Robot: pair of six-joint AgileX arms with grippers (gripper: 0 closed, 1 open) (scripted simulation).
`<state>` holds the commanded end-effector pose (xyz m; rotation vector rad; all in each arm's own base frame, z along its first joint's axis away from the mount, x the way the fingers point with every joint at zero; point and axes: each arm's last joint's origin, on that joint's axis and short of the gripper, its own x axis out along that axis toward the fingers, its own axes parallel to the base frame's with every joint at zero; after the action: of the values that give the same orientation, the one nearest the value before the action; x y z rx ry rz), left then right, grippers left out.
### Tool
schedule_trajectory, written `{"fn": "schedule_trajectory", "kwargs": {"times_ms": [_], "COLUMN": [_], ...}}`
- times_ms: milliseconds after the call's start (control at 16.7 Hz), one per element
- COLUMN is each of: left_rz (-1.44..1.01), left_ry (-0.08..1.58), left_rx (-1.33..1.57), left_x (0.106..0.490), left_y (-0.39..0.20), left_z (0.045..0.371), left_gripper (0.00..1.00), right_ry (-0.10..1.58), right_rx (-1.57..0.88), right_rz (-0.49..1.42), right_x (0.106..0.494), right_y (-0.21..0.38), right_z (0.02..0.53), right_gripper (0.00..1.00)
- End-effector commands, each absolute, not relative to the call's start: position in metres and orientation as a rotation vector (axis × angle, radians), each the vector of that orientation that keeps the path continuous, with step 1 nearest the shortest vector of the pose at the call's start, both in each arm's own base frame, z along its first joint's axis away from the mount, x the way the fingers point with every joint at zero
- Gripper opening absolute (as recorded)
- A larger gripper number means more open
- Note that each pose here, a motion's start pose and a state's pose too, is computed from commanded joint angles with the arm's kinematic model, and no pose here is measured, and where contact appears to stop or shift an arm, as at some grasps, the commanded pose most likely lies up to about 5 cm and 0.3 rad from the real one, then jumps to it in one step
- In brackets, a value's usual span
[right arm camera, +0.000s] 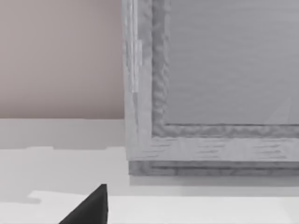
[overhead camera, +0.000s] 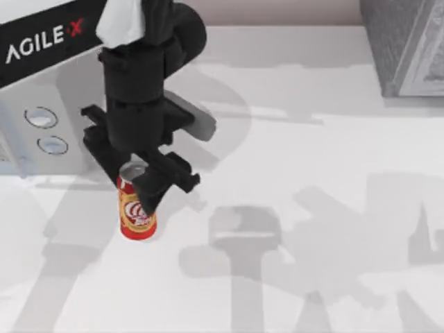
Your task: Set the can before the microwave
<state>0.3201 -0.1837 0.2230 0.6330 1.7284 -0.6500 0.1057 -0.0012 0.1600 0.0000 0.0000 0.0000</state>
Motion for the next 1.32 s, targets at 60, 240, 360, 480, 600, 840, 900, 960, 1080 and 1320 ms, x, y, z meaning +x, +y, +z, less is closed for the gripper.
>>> {"fn": "schedule_trajectory", "kwargs": {"times_ms": [60,240,360,480,600,840,900,960,1080,1320], "left_rz": [-0.631,-0.555,-0.484,-0.393,-0.284,-0.076,-0.042,-0.019,-0.01,-0.015], "left_ry": [1.748,1.798,1.807,1.786,1.735,1.611,1.589,1.573,1.567,1.57], "left_rx": [0.598,0.465,0.361,0.257,0.164,0.046,0.033,0.025,0.022,0.026], "left_x": [0.316,0.296,0.278,0.26,0.245,0.225,0.223,0.221,0.221,0.221], "left_y": [-0.157,-0.079,-0.034,0.006,0.039,0.086,0.092,0.096,0.098,0.098], "left_z": [0.222,0.215,0.208,0.203,0.201,0.205,0.207,0.208,0.209,0.208], "left_gripper": [0.0,0.0,0.0,0.0,0.0,0.0,0.0,0.0,0.0,0.0], "right_ry": [0.0,0.0,0.0,0.0,0.0,0.0,0.0,0.0,0.0,0.0], "right_rx": [0.0,0.0,0.0,0.0,0.0,0.0,0.0,0.0,0.0,0.0], "right_rz": [0.0,0.0,0.0,0.0,0.0,0.0,0.0,0.0,0.0,0.0], "right_x": [0.106,0.106,0.106,0.106,0.106,0.106,0.106,0.106,0.106,0.106], "right_y": [-0.001,-0.001,-0.001,-0.001,-0.001,-0.001,-0.001,-0.001,-0.001,-0.001], "right_z": [0.16,0.16,0.16,0.16,0.16,0.16,0.16,0.16,0.16,0.16], "right_gripper": [1.0,1.0,1.0,1.0,1.0,1.0,1.0,1.0,1.0,1.0]}}
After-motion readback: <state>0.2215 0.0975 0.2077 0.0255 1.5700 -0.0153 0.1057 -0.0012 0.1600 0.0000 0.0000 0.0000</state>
